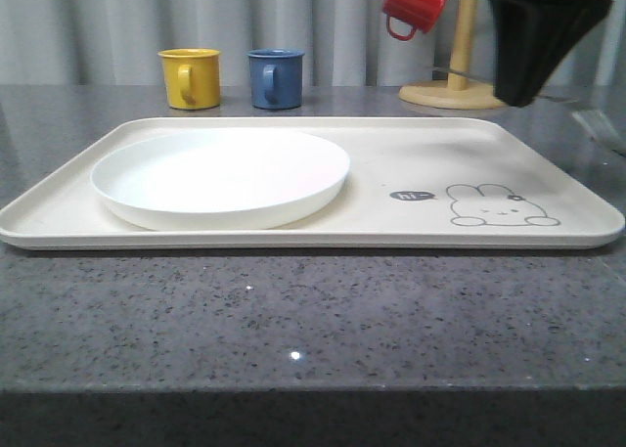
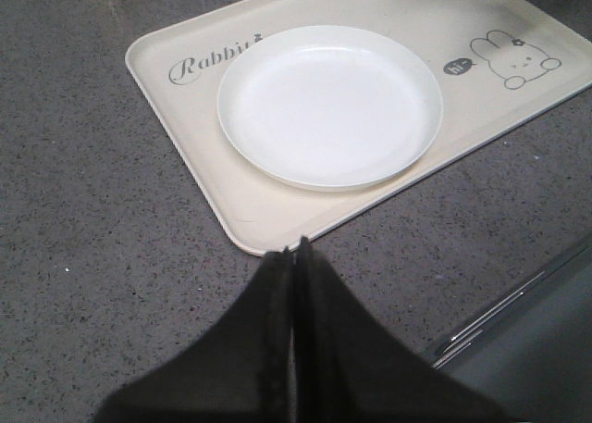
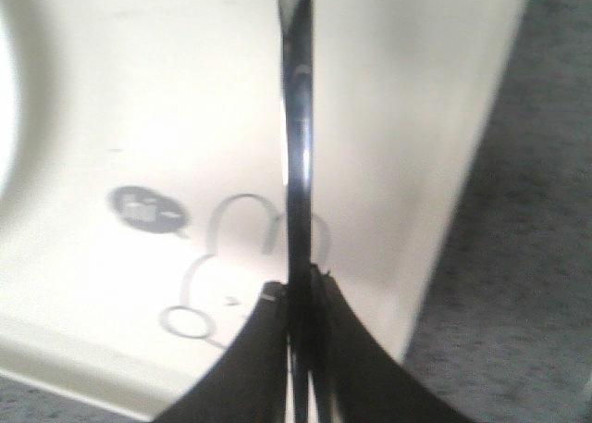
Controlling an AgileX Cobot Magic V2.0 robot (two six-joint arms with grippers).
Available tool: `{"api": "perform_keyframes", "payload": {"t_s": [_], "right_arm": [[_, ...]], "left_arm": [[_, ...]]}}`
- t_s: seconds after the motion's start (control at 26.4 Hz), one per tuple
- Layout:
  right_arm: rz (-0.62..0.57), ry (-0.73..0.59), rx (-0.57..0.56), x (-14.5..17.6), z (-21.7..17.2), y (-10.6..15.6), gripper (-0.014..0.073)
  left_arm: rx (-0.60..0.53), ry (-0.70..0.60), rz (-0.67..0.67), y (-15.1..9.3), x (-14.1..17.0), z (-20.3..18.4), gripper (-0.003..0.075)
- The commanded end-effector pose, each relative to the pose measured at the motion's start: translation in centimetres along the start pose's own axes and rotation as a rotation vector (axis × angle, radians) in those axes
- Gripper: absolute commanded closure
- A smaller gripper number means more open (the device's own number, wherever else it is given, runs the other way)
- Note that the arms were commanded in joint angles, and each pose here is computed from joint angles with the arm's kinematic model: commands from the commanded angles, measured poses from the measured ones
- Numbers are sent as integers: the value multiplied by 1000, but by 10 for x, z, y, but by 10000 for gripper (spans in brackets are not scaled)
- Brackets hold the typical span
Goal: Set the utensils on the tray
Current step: 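Carry the fork over the tray and lower it beside the plate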
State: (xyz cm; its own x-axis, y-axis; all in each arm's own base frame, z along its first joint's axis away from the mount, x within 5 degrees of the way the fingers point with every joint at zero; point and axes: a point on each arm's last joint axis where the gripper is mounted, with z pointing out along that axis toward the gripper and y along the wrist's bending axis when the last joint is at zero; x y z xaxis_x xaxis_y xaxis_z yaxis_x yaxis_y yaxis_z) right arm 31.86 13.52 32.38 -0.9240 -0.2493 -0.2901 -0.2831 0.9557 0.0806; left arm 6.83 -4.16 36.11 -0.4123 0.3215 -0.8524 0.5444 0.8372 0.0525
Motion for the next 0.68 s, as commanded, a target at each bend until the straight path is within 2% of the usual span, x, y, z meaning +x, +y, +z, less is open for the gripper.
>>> {"api": "perform_keyframes", "payload": {"t_s": [0.0, 0.11, 0.27, 0.64], "right_arm": [[22, -27, -30, -1, -15, 27, 635], [94, -24, -44, -8, -1, 43, 635], [251, -39, -52, -17, 19, 46, 635], [319, -92, -73, -32, 44, 49, 613]], "left_arm": [[12, -89, -8, -1, -12, -5, 738], [12, -89, -8, -1, -12, -5, 738], [12, -89, -8, -1, -12, -5, 738], [12, -91, -8, -1, -12, -5, 738]]}}
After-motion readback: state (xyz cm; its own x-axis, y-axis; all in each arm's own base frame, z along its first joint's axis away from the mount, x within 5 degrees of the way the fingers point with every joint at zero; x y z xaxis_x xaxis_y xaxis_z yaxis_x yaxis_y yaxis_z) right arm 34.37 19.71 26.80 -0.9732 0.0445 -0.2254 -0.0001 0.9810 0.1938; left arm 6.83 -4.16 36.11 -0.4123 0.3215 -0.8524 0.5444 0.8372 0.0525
